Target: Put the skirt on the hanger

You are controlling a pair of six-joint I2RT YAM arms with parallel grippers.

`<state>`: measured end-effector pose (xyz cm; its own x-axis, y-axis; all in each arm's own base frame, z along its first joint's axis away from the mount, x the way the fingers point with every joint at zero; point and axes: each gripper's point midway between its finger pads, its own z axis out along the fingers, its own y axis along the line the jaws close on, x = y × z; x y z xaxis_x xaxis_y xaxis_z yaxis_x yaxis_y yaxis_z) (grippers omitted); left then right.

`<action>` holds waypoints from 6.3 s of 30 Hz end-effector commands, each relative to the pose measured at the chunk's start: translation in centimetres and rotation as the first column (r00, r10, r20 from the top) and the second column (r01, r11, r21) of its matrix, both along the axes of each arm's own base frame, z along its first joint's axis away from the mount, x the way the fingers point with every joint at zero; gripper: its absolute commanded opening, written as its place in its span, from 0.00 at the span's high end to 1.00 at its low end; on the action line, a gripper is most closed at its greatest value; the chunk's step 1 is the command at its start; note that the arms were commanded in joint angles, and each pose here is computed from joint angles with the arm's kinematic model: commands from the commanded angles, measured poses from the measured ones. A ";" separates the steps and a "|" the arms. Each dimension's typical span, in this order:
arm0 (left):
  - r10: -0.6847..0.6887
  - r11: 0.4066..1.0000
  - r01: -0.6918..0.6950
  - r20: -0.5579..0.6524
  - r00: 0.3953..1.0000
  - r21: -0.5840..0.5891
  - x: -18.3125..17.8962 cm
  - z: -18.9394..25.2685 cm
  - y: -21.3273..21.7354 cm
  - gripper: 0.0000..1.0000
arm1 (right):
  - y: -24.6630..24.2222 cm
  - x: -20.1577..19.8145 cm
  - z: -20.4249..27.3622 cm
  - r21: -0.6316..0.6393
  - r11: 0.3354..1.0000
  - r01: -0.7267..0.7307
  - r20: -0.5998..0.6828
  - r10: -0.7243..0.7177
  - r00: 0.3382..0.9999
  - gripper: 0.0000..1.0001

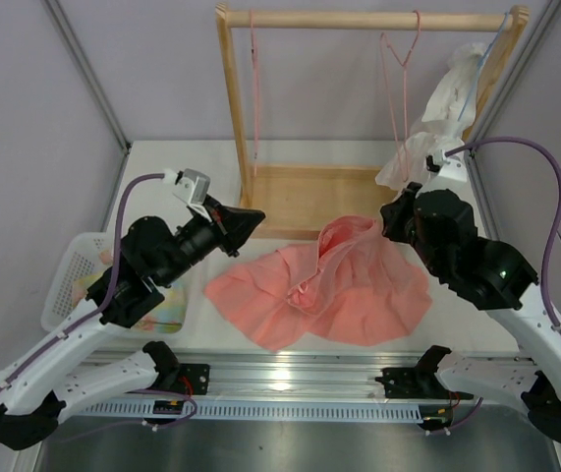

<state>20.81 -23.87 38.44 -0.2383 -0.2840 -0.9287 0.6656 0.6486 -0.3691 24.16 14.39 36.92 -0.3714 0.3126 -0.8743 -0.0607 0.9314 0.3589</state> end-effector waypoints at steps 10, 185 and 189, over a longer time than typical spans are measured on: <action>-0.250 0.932 0.302 -0.249 0.936 0.198 -3.0 -14.6 -9.2 0.94 | 2.1 -0.5 -6.1 0.019 0.999 -0.050 -0.100 0.052 0.994 1.00; -0.145 0.835 0.377 -0.501 0.853 0.401 1.5 -29.1 -17.1 1.00 | 2.0 -0.5 -10.4 -0.028 0.999 -0.039 -0.146 0.035 0.989 1.00; -0.199 0.834 0.428 -0.534 0.822 0.349 0.4 -28.5 -17.8 1.00 | 1.9 -0.6 -10.6 -0.037 0.999 -0.039 -0.151 0.033 0.988 1.00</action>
